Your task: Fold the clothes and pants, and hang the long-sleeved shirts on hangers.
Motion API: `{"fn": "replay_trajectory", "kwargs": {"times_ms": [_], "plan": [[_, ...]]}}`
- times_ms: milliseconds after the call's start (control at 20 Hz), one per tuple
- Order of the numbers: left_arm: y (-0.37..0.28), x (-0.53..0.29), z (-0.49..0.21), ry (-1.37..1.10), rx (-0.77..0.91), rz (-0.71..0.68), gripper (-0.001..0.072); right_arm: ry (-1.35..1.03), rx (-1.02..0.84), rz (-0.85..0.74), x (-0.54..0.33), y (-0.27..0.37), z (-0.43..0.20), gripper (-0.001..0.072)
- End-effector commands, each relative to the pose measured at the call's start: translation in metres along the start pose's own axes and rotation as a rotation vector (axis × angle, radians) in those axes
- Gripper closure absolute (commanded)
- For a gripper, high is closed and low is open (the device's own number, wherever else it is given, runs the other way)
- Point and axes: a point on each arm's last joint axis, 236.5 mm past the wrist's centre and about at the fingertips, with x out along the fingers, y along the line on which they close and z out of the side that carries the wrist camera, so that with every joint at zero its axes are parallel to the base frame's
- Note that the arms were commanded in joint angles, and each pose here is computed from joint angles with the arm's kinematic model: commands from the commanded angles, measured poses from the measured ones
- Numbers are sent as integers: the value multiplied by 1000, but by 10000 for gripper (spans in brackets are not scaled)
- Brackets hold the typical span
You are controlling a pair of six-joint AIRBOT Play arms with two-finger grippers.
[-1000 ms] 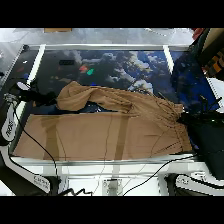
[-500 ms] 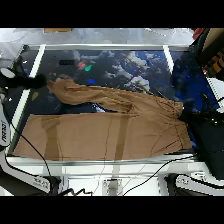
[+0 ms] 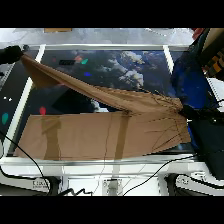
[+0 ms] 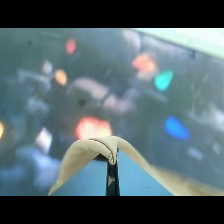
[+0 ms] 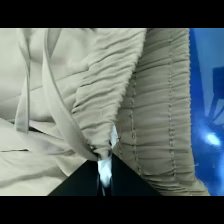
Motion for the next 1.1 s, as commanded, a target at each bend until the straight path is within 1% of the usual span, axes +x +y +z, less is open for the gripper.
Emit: {"fn": "replay_trajectory", "kwargs": {"times_ms": [0,150,250,350,450,600,750,950,1050], "plan": [[29,-13,-59,254,104,124,694,-13,11,7,0,2,3,683],[76,-18,-155,577,155,261,694,-13,11,7,0,2,3,683],[89,-17,-218,738,142,275,694,-14,11,7,0,2,3,683],[97,-16,-268,843,142,279,694,-13,11,7,0,2,3,683],[100,-12,-292,875,145,278,693,-14,11,7,0,2,3,683],[104,1,-292,834,155,279,693,-13,11,7,0,1,3,682],[105,19,-270,719,183,287,693,-14,11,6,0,1,3,683],[104,32,-194,498,218,308,693,-15,13,9,0,2,3,682],[102,30,-173,447,227,313,693,-19,19,17,0,4,4,683]]}}
